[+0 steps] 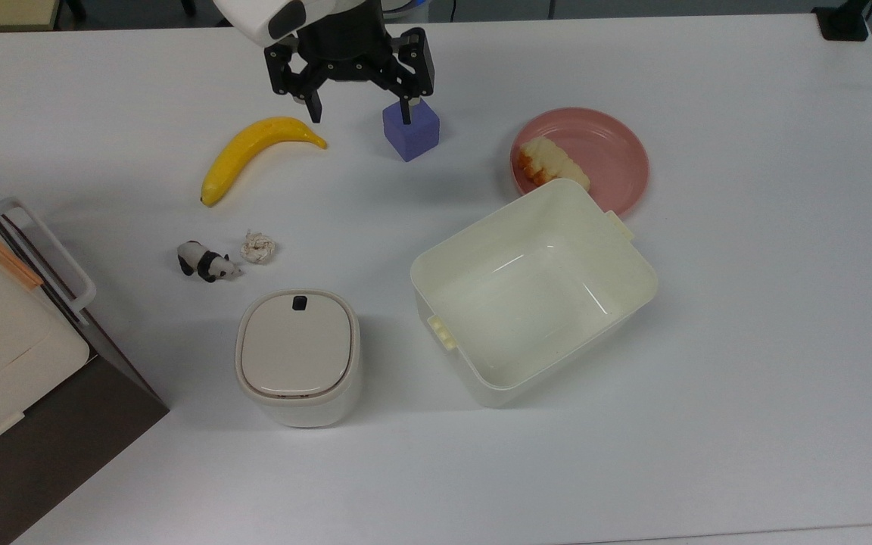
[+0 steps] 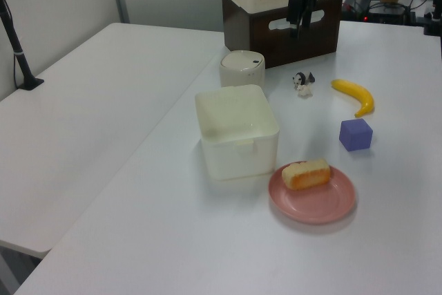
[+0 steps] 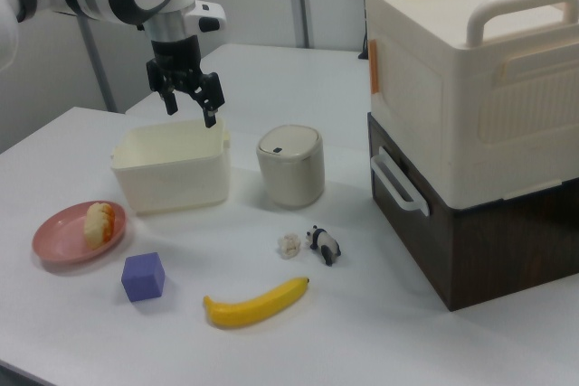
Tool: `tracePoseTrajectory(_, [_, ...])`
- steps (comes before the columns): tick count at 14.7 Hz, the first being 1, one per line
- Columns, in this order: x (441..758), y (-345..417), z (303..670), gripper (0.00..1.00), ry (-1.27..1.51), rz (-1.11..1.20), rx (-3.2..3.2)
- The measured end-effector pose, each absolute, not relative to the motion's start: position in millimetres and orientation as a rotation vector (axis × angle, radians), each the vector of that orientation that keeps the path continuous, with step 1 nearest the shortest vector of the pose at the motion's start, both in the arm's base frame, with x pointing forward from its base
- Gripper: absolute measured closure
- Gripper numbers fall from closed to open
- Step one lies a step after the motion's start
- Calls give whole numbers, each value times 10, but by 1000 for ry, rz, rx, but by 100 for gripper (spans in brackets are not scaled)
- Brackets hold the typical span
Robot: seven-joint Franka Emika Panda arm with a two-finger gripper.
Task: Put the bread on a plate
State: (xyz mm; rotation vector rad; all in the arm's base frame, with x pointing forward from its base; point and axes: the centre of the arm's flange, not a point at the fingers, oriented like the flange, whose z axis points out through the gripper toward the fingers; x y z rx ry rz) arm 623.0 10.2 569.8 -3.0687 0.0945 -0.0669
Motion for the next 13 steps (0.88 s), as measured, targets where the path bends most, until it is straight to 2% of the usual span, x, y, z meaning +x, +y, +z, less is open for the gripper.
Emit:
tracePoseTrajectory(6, [6246, 63, 5734, 0, 87, -97, -3108])
tracePoseTrajectory(13, [6224, 31, 5951, 0, 82, -121, -3140])
